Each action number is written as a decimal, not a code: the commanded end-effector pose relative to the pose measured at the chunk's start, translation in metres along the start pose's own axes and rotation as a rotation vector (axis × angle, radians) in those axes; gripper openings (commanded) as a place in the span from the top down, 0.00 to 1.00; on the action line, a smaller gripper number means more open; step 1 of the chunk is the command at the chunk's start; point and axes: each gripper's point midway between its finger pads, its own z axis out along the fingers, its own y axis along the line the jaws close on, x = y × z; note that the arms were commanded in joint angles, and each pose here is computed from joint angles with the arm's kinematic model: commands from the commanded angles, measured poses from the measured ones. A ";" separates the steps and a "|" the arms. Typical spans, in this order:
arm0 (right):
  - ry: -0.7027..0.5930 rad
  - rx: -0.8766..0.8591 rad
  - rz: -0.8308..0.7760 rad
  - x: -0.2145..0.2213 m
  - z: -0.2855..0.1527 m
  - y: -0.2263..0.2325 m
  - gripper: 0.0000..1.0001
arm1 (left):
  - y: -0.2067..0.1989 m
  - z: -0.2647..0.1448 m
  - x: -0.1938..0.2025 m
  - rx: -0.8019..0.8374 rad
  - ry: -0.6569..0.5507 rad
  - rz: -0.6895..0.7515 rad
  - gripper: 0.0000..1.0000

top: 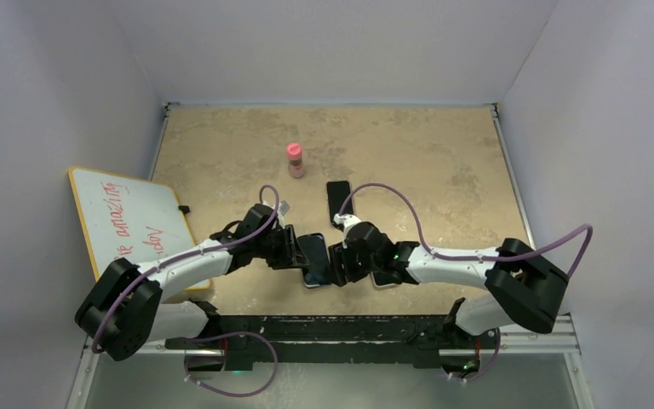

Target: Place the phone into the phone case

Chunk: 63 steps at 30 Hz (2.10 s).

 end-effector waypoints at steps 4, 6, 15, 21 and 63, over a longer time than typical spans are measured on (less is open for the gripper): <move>0.019 -0.001 -0.087 -0.003 0.008 -0.001 0.40 | -0.008 -0.007 -0.016 -0.013 -0.045 0.054 0.65; 0.032 0.001 -0.097 -0.001 0.010 -0.001 0.40 | -0.004 -0.007 -0.015 -0.025 -0.037 0.058 0.63; 0.042 -0.052 -0.120 -0.003 0.008 0.011 0.36 | 0.000 -0.002 -0.012 -0.027 -0.021 0.071 0.58; 0.066 -0.020 -0.178 0.004 0.012 0.013 0.30 | 0.004 -0.001 -0.011 -0.031 -0.023 0.067 0.59; -0.049 0.071 -0.070 -0.003 -0.006 0.027 0.75 | 0.009 -0.008 -0.017 -0.005 0.010 0.049 0.64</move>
